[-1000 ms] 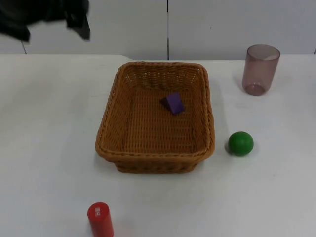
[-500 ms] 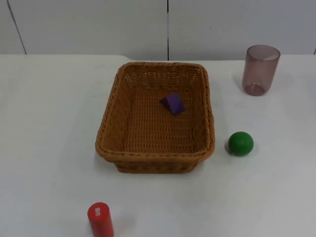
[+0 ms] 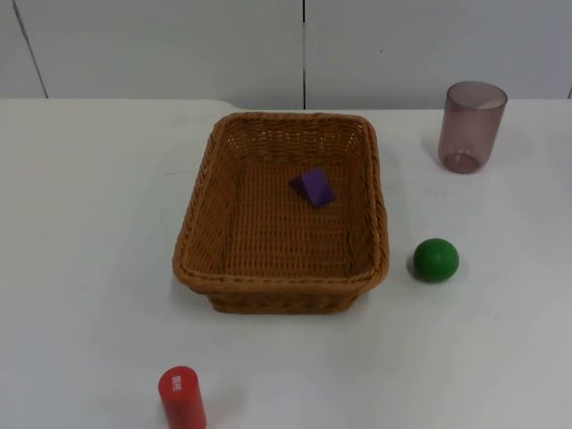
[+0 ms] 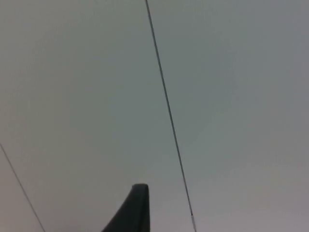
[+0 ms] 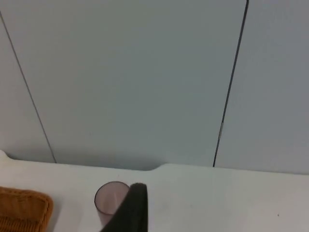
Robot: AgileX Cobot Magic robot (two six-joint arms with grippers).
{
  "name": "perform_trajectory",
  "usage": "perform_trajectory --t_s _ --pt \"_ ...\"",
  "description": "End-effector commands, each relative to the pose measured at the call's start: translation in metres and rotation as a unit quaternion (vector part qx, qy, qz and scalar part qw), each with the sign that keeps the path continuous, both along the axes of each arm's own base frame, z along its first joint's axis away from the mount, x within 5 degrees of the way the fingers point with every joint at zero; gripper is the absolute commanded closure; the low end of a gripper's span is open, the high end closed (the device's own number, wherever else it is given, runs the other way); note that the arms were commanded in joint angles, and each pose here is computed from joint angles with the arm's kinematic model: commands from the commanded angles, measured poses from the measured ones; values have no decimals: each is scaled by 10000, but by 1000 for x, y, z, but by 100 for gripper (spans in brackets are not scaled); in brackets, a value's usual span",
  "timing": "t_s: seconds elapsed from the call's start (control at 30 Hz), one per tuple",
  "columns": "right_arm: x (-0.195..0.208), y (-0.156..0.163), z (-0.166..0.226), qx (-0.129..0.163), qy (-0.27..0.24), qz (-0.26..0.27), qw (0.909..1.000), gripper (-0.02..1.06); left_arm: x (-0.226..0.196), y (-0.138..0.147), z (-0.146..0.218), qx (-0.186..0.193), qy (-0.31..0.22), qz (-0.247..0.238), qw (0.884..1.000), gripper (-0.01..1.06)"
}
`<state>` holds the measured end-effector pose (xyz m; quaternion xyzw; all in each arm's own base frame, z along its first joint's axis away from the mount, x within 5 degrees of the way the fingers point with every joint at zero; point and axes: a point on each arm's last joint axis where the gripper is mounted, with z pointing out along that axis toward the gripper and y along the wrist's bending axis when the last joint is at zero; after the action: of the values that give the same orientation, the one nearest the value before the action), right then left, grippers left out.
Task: Pick up the basket with the left hand and place the triangular block into the basket with the right hand.
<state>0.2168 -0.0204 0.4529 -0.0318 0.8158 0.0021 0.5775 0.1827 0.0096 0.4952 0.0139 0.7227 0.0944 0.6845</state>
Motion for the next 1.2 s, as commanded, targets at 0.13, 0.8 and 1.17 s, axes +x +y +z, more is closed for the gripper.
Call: perform_trajectory --t_s 0.13,0.8,1.17 --pt "-6 -1 9 26 -313 -105 9995 11 -1 0 3 -52 -149 -43 9999 0" --pt "-19 4 6 14 70 62 10000 -1 -6 -1 -6 -468 389 -34 9981 0" --pt "-99 5 36 -602 -678 -600 9941 -1 -34 -2 -2 -603 410 -72 9973 0"
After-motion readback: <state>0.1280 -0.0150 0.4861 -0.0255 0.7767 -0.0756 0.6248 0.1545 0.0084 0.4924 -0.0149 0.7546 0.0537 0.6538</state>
